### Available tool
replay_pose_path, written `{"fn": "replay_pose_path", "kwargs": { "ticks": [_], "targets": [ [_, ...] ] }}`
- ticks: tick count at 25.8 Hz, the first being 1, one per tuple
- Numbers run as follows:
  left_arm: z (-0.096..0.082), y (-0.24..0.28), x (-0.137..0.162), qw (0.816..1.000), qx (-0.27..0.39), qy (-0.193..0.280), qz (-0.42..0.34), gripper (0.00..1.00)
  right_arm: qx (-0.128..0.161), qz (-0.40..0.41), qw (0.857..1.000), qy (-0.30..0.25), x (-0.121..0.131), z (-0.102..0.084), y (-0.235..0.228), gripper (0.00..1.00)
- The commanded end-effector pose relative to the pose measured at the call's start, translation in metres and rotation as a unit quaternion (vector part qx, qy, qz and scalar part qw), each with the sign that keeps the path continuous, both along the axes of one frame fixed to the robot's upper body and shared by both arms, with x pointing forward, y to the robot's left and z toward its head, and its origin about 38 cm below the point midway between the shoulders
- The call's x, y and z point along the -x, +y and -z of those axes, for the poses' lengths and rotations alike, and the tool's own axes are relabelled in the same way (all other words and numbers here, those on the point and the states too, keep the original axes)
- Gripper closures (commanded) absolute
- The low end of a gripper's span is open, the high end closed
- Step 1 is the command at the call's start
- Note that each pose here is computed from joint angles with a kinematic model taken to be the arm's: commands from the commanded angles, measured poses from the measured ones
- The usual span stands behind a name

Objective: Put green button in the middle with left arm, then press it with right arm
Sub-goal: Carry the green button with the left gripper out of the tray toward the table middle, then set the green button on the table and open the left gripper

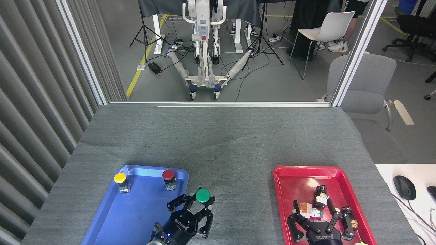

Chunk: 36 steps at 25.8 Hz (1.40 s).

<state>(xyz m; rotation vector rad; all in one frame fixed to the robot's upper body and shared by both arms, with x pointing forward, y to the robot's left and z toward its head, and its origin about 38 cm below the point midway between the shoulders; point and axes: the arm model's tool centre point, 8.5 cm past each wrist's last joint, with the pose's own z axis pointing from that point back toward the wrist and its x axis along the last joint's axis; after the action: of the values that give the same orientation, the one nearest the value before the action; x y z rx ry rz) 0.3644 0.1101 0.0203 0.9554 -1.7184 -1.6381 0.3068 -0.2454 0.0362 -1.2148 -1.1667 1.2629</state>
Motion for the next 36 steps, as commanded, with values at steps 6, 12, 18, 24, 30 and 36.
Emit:
{"fn": "replay_pose_path", "kwargs": {
  "ticks": [6,12,18,24,30,36],
  "targets": [
    [0.027,-0.084,-0.028,0.998,-0.018,0.064,-0.018,1.0,0.001,0.002,1.0,0.003,0.001,0.002,-0.001,0.0],
    [0.04,-0.084,-0.043,0.995,-0.045,0.078,-0.052,1.0,-0.002,0.003,1.0,0.005,0.001,0.003,0.0,0.0],
    [0.055,-0.075,-0.042,0.992,-0.062,0.094,-0.061,1.0,-0.002,0.002,1.0,0.005,0.001,0.004,0.004,0.0],
    [0.055,-0.074,-0.042,0.992,-0.057,0.097,-0.064,0.59,-0.003,0.0,1.0,0.006,0.001,0.005,0.007,0.0],
    [0.056,-0.075,-0.041,0.992,-0.057,0.099,-0.058,0.14,-0.002,0.002,1.0,0.016,0.003,0.011,0.005,0.0],
    [0.05,-0.08,-0.04,0.993,-0.049,0.091,-0.051,0.0,0.0,0.002,1.0,0.015,0.002,0.011,0.003,0.0]
  ]
}}
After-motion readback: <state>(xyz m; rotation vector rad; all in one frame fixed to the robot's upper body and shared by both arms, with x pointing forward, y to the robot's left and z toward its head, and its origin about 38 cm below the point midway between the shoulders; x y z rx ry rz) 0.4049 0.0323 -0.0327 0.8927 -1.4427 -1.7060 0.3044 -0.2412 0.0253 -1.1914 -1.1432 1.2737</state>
